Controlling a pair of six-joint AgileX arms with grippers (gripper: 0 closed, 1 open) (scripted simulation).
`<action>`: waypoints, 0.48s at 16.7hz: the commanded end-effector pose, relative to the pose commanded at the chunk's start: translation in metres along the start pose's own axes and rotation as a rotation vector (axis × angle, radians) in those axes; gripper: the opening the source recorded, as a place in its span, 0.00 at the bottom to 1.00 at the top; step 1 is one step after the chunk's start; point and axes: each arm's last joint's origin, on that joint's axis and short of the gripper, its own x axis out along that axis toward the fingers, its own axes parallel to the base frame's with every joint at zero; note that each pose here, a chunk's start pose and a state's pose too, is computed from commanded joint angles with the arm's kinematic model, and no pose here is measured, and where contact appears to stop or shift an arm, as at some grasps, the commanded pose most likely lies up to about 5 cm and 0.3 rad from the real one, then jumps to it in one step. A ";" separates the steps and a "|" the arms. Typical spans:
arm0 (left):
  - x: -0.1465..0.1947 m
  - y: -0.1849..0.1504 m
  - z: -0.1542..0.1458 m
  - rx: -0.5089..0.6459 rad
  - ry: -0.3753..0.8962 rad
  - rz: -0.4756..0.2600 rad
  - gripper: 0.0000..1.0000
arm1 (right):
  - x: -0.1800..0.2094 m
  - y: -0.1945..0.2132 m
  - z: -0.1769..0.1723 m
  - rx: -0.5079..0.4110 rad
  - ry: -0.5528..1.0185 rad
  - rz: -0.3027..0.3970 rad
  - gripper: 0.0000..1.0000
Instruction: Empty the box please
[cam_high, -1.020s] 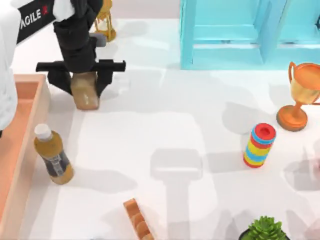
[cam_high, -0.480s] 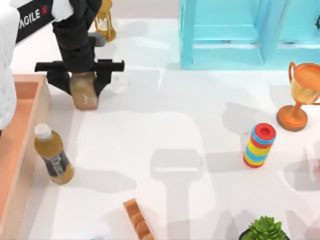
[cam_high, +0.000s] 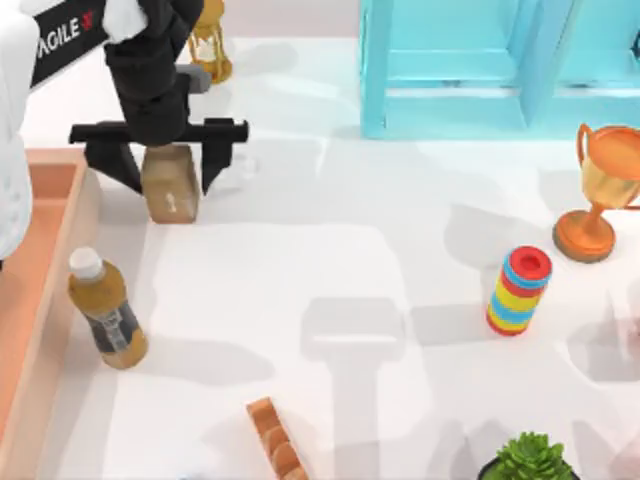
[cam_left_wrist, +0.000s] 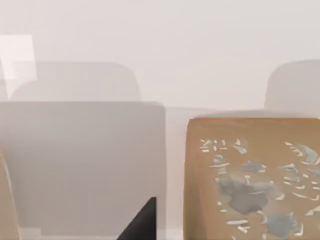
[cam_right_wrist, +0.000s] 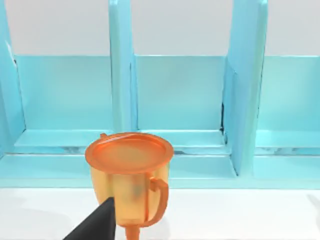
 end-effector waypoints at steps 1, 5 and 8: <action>0.000 0.000 0.000 0.000 0.000 0.000 1.00 | 0.000 0.000 0.000 0.000 0.000 0.000 1.00; 0.000 0.000 0.000 0.000 0.000 0.000 1.00 | 0.000 0.000 0.000 0.000 0.000 0.000 1.00; 0.000 0.000 0.000 0.000 0.000 0.000 1.00 | 0.000 0.000 0.000 0.000 0.000 0.000 1.00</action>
